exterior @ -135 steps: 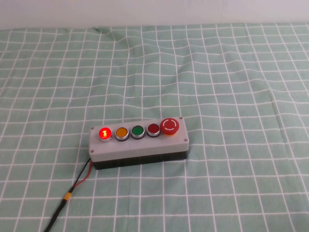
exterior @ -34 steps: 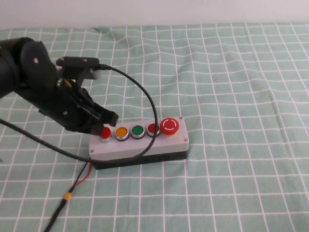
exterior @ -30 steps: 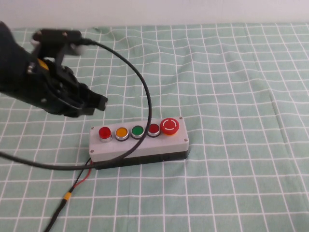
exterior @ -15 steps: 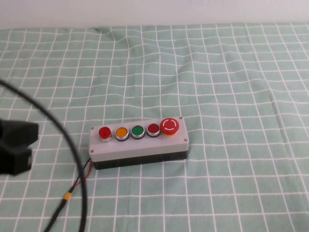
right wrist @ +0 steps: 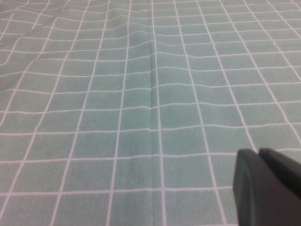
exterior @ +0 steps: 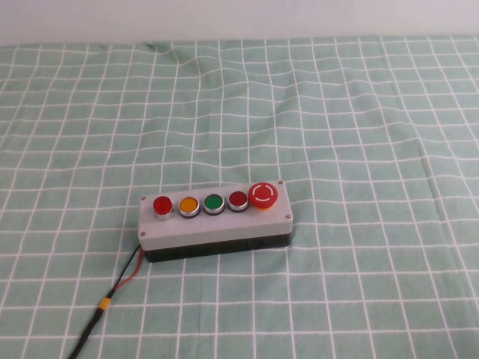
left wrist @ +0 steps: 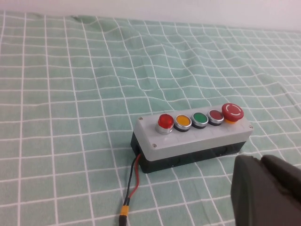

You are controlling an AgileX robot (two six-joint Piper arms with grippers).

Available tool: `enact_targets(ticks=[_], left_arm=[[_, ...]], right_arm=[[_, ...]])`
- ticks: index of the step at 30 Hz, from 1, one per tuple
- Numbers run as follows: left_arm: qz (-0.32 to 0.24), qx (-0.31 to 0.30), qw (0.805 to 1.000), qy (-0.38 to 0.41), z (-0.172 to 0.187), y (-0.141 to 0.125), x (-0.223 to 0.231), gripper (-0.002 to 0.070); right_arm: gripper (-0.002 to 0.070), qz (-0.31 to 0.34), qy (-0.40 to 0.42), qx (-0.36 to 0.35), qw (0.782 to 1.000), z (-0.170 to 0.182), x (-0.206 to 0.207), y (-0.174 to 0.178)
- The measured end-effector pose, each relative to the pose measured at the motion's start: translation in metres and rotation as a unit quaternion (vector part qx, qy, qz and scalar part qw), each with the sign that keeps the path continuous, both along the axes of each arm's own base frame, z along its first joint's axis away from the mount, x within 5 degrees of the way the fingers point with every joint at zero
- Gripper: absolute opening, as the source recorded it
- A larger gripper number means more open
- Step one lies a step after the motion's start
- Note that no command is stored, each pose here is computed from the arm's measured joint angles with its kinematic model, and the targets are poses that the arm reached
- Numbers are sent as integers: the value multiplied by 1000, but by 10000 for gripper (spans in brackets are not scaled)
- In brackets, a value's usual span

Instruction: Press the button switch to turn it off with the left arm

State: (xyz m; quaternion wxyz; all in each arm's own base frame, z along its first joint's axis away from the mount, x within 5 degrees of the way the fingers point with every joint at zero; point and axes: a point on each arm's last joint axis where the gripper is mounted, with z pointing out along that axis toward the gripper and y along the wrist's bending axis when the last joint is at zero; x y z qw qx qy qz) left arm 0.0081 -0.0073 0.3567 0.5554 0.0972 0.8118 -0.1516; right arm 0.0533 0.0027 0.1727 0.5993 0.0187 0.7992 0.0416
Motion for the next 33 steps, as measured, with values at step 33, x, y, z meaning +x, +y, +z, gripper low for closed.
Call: enact_targets(ticks=[33], left_arm=[[127, 48, 986, -96, -147, 2, 51, -2]], right_arm=[[-17, 0, 0, 0, 1000, 0, 0, 0]])
